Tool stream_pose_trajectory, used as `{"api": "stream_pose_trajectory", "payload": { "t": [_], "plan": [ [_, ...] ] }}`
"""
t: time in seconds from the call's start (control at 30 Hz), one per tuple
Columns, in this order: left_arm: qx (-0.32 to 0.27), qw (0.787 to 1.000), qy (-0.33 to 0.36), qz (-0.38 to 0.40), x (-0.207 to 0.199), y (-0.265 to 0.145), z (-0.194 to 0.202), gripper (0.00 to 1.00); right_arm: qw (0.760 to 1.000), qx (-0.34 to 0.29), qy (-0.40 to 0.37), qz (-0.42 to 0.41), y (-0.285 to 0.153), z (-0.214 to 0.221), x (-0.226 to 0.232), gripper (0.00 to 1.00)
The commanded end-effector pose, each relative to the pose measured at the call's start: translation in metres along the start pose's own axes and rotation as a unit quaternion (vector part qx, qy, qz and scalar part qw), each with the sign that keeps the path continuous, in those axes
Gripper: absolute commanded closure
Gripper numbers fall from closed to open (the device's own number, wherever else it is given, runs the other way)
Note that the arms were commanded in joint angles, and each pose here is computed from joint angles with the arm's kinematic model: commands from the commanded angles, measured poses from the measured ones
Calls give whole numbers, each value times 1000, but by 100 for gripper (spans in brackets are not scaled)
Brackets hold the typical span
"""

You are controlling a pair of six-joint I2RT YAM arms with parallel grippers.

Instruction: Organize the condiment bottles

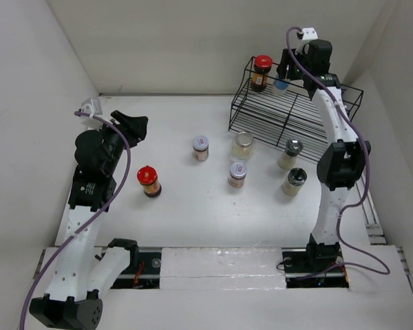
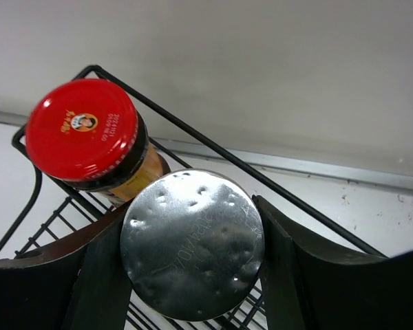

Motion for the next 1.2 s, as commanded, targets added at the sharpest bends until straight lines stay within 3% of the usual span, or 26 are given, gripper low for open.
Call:
{"api": "stream_pose_trajectory", "payload": {
  "t": [0.0, 0.17, 0.27, 0.33, 0.47, 0.63, 0.73, 0.77, 0.8, 0.87, 0.9, 0.97, 1.1, 1.13, 1.17],
  "plan": [
    [-23, 1000, 8, 16, -5, -3, -9, 54, 999, -31, 6, -18, -4, -24, 11, 41],
    [-23, 1000, 8, 16, -5, -3, -9, 54, 999, -30, 6, -23, -3, -25, 12, 29],
    [-23, 1000, 8, 16, -5, -3, -9, 46, 999, -35, 9, -28, -8, -30, 15, 15],
    [-25, 1000, 8, 12, -4, -3, -9, 41, 997, -72, 2, -31, -25, -54, 19, 7],
    [-27, 999, 9, 19, -6, -6, -11, 30, 992, -127, -5, -16, -66, -82, 27, 3],
    [-27, 999, 9, 19, -6, -6, -11, 27, 980, -193, 11, 53, -135, -82, 27, 3],
    [-30, 999, 8, 15, -6, -4, -13, 27, 972, -200, 63, 104, -172, -36, 27, 14],
    [-30, 999, 8, 15, -6, -4, -13, 27, 968, -209, 79, 112, -178, -24, 27, 24],
    [-23, 1000, 8, 17, -6, -2, -10, 27, 966, -188, 109, 139, -185, 17, 23, 45],
    [-20, 1000, 9, 22, -7, -2, -10, 27, 963, -175, 126, 161, -188, 52, 16, 65],
    [-15, 1000, 8, 19, -6, 1, -8, 27, 963, -154, 129, 178, -190, 78, 11, 86],
    [-10, 1000, 3, 16, -5, 4, -5, 27, 957, -135, 146, 213, -196, 98, 0, 92],
    [-1, 1000, 3, 22, -5, 6, -2, 27, 967, -77, 157, 184, -196, 131, 5, 33],
    [2, 1000, 2, 15, -3, 9, -1, 27, 970, -47, 155, 182, -192, 144, 6, 12],
    [2, 1000, 2, 15, -3, 9, -1, 27, 972, -30, 154, 178, -190, 151, 7, 6]
  ]
}}
Point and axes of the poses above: each gripper's point midway between its finger pads, its own y axis out along the fingers, its own x axis along the line the jaws close on, z = x × y, the point moved 6 cm from there along -y, back along the fingers, and after that the axes turned 4 degrees about y, right-handed, at the moved point
